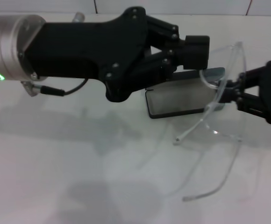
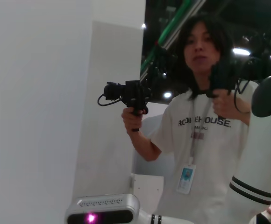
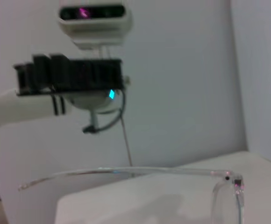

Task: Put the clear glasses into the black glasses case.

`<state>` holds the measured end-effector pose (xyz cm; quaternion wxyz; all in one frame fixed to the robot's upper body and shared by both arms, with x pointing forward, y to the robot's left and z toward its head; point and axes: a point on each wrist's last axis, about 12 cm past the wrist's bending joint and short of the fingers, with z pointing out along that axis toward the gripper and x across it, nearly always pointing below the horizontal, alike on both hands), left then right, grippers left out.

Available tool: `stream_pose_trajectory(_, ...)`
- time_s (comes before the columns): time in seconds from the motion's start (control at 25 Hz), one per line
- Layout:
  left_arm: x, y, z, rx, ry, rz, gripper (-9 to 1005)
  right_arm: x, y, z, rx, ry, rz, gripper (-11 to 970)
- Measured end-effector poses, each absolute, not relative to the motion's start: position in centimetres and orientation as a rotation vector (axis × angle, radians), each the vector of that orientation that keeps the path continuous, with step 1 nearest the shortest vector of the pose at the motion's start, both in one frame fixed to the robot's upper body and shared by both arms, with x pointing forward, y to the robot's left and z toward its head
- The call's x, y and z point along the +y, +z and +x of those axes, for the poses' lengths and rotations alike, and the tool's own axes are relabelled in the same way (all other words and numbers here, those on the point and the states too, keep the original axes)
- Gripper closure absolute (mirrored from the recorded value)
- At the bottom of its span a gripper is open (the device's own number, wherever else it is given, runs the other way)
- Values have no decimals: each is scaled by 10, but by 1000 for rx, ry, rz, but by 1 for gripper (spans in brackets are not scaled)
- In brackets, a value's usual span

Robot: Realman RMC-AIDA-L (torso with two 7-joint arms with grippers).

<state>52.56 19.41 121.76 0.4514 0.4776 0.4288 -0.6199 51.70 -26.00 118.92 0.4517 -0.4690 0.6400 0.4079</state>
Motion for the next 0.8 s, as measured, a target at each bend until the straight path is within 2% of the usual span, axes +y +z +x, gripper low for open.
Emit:
stream_pose_trajectory(0.16,191,1208,529,1102,-1558,1173,951,-250,1188,523,1515,1056,-1186,841)
stream_pose_trajectory(0.8,185,1196,532,1153,-1572,1200,946,-238,1203,531,1375,1091,-1196,840)
